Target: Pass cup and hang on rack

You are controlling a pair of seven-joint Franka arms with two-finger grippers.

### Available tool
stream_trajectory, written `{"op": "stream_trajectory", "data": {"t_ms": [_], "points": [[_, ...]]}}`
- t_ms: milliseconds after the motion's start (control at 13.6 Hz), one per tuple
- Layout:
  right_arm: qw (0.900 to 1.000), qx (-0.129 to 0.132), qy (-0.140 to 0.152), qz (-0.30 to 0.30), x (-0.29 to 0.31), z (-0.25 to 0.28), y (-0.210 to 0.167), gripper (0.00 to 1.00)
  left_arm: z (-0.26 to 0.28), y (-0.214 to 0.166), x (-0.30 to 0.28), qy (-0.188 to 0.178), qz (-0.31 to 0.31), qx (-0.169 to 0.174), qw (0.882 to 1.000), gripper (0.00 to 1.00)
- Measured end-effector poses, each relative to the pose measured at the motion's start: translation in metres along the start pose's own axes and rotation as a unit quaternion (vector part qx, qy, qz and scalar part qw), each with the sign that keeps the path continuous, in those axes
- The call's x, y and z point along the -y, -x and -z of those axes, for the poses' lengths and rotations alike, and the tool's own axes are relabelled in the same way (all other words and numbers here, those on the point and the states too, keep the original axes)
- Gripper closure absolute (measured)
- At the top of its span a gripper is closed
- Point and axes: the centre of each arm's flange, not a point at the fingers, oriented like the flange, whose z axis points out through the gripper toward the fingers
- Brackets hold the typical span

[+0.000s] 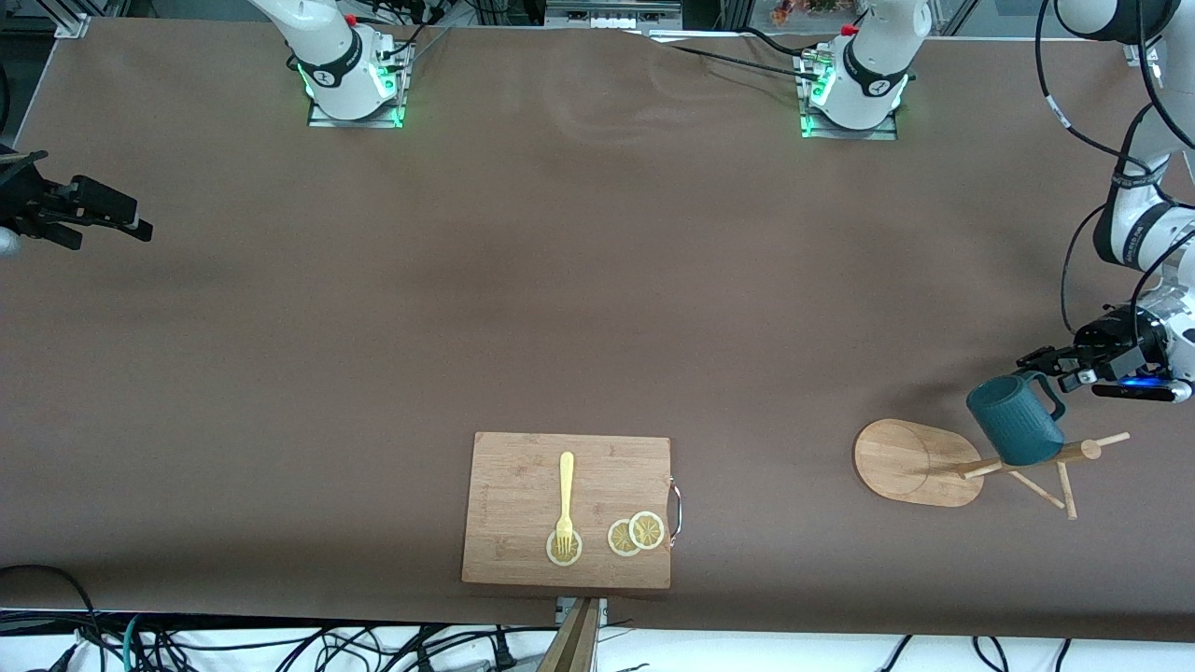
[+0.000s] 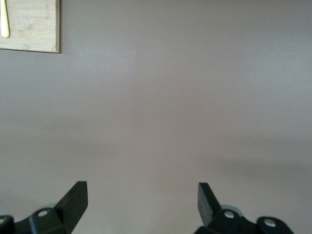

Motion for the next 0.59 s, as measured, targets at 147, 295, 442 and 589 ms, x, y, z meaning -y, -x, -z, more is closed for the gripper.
{"op": "stream_trajectory", "data": {"t_ms": [147,295,442,589], "points": [[1.0,0.0,0.0,0.0,0.0,0.0,0.0,0.0,0.007,0.008,-0.003,-0.038,-0.002,0.026,0.999,0.0],[1.0,0.0,0.0,0.0,0.0,0.0,0.0,0.0,0.019,0.025,-0.01,-0.094,-0.002,0.069,0.993,0.0],[1.0,0.0,0.0,0.0,0.0,0.0,0.0,0.0,0.035,0.046,-0.03,-0.176,-0.008,0.111,0.978,0.0],[1.0,0.0,0.0,0.0,0.0,0.0,0.0,0.0,0.047,0.069,-0.052,-0.259,-0.013,0.151,0.954,0.0]]}}
